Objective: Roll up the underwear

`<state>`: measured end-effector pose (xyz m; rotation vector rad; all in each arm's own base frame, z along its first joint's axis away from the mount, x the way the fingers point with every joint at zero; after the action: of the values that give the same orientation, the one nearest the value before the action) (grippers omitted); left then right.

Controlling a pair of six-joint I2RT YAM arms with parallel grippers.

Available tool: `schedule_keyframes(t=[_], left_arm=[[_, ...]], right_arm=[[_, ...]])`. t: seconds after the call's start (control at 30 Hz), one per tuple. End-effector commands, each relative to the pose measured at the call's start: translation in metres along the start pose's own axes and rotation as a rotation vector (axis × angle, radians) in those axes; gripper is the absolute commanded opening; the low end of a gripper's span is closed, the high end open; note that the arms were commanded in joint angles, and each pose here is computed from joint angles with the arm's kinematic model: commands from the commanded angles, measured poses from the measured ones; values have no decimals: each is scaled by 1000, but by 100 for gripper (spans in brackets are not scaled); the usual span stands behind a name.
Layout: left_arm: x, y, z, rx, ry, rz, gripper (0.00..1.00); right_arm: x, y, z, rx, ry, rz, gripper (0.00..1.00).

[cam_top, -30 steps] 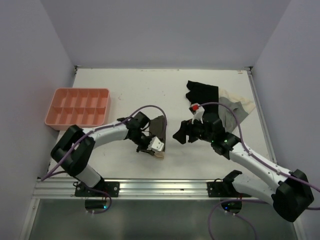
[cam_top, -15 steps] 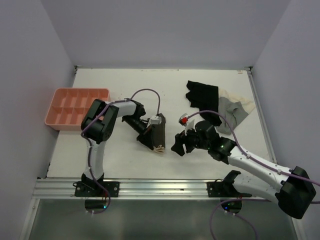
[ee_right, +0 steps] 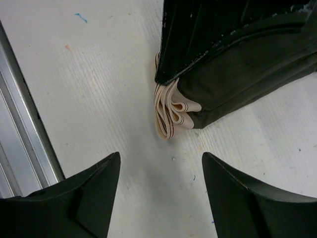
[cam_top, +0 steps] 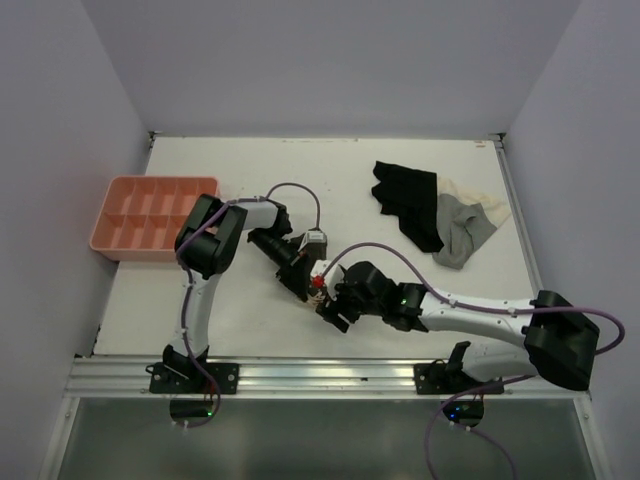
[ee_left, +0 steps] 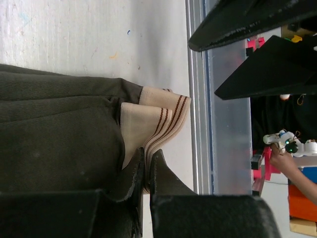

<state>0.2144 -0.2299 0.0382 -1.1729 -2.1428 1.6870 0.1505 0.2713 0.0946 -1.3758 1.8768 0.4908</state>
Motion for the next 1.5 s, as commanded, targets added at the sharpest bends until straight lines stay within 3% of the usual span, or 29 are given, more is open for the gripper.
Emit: schedule_keyframes(t=[0.0,0.27,0.57,0.67,0.7,0.83,0.93,1.0,1.1,1.3,1.47], left_arm=[[23,34,-4,-117,123,-22,0],[25,38,-6,-150,149,-75,0],[20,44,-8,-149,165,-82,0],[21,45,-8,-149,166,-82,0],[19,43,-9,-144,159,-77,0],[9,38,-14,-159,125,-21,1],[-10,32,-27,-192,56,50,13],[-23,28,-40,-211,-13,91,25],[-44,10,-64,-244,-108,191,33],[-76,-29,-129,-376,-335,362,39],[-61,-39,-179,-504,-523,360,40]], right_arm=[[-33,-8,7,49,-126,-130,71],[-44,-1,37,11,-126,-283,76],[-45,-3,69,27,-130,-366,71],[-39,-2,78,11,-103,-367,53],[-34,-1,82,4,-88,-369,39],[-20,2,91,-17,-36,-348,14],[-16,4,95,-47,-18,-306,2],[-14,3,95,-80,-23,-264,0],[-16,2,93,-124,-35,-168,0],[-27,1,85,-215,-28,-25,0],[-40,-8,86,-305,-34,145,0]])
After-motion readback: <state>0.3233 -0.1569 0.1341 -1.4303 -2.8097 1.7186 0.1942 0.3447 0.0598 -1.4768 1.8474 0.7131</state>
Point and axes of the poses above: each gripper's point midway between its finger pads, its own z axis out along the fingers, its own y axis along the line the jaws close on, x = y × z, the point moved 3 cm from there along -z, back along the fingers, and after that the axes turned 8 degrees about -z, right-handed, at the moved point
